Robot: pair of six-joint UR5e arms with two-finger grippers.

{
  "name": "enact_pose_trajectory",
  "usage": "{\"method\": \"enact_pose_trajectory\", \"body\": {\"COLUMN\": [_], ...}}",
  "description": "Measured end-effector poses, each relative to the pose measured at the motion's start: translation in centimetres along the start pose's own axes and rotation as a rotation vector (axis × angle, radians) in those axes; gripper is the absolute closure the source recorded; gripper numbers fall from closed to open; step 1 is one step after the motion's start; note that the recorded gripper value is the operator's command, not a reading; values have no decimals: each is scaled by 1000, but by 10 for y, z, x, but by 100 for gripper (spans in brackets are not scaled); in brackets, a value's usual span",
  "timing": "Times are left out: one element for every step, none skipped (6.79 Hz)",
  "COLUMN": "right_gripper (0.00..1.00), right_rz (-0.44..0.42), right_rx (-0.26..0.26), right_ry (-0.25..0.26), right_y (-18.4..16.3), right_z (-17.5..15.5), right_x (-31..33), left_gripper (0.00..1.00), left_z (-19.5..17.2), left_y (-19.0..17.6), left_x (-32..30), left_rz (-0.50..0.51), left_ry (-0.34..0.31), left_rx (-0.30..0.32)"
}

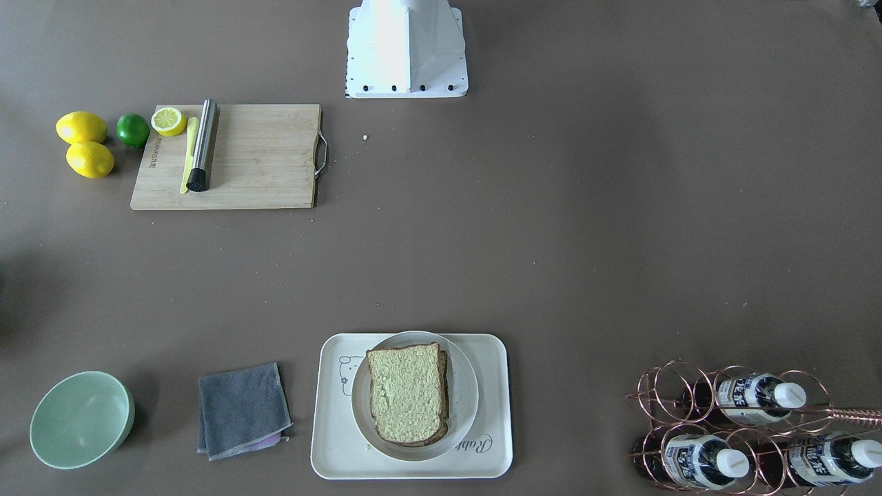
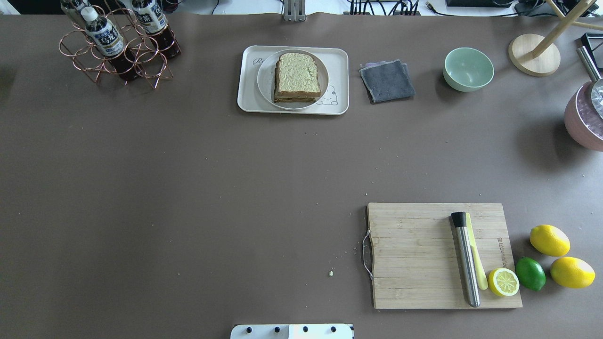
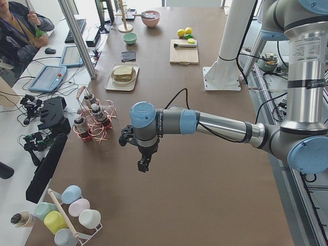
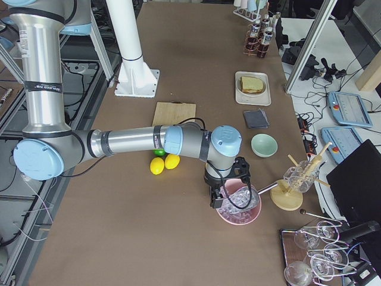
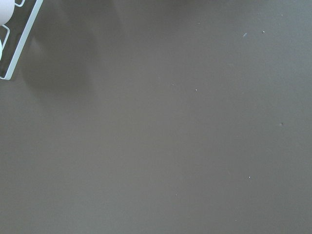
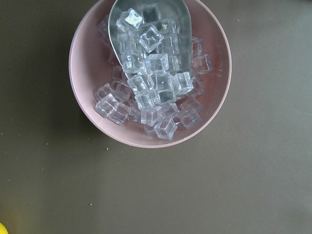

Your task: Make sandwich and place on tray

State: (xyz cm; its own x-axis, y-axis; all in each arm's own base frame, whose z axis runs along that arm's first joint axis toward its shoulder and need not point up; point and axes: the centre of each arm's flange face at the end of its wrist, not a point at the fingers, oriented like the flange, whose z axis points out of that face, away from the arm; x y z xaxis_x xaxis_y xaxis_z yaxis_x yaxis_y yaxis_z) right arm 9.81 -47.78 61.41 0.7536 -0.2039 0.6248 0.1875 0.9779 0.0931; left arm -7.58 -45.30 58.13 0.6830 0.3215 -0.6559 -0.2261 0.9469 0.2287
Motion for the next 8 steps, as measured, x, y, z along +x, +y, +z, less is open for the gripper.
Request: {"method": "enact_pose_trajectory", "body": {"right_gripper": [0,0,0,0,0,0,0,0], "right_rz": [1,3,4,5,5,6,6,5], "right_rx": [-1,-2,-2,-2,-2,-3,-3,-3], "right_ry": [2,3,3,2,3,3,3,4], "right_y": [0,1,1,1,1,2,2,1], "right_z": [0,0,1,1,1,1,1,1], "right_x": [1,1,1,1,1,2,2,2], "left_gripper": [3,3,3,3,3,3,3,3], "left_z": [0,0,0,2,4,5,6,7], "left_y": [0,0,0,0,0,0,1,1], "left_x": [0,0,0,0,0,0,0,0], "left_rz": [0,1,1,0,0,0,-1,-2], "left_ry": [0,0,0,1,3,3,4,5], "left_rx": [0,1,0,-4,-8,-12,-14,-15]}}
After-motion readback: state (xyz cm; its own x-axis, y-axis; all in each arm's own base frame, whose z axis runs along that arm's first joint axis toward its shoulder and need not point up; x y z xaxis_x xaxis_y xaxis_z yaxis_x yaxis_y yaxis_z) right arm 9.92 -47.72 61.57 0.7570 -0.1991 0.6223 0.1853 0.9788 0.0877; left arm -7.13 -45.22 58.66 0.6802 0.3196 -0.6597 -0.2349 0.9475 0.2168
